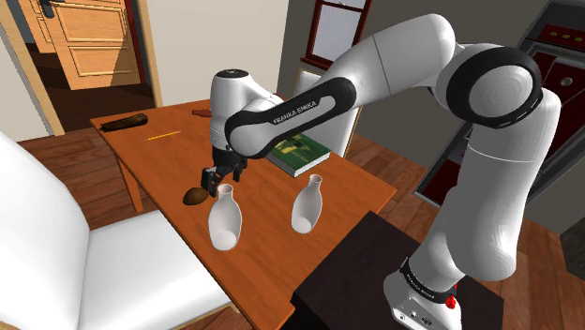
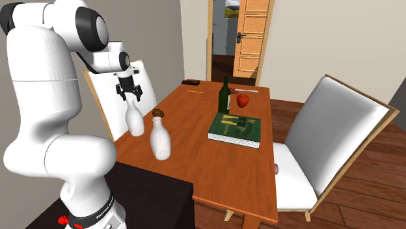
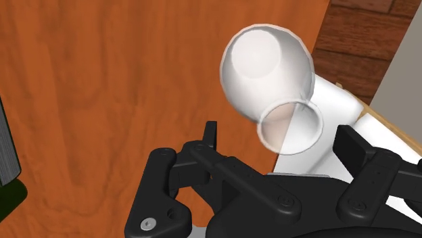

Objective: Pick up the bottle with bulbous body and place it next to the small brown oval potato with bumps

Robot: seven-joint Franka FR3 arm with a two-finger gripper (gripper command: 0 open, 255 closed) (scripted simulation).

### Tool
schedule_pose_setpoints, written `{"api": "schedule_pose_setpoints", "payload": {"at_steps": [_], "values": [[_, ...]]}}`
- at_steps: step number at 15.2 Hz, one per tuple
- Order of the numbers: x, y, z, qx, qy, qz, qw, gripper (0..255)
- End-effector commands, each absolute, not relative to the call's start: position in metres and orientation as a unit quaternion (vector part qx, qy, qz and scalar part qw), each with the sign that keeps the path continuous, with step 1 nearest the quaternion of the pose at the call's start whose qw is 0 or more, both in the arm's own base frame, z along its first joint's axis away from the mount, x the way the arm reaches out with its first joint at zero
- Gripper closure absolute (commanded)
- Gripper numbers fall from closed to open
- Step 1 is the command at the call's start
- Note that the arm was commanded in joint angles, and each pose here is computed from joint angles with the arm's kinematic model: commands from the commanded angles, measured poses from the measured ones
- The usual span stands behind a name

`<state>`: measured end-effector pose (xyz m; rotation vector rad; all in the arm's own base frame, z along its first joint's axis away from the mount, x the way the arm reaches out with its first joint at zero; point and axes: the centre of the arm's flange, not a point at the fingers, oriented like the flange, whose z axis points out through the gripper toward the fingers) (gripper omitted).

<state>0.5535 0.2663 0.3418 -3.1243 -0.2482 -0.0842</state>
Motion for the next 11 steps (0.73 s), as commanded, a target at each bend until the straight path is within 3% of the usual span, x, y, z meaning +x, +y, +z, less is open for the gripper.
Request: {"api": "schedule_pose_setpoints", "payload": {"at_steps": [1,3,11], "values": [[0.552,0.266,0.362,-0.996,-0.079,-0.027,0.003,0],[0.55,0.266,0.385,-0.996,-0.079,-0.027,0.003,0],[0.55,0.266,0.385,-0.996,-0.079,-0.027,0.003,0]]}}
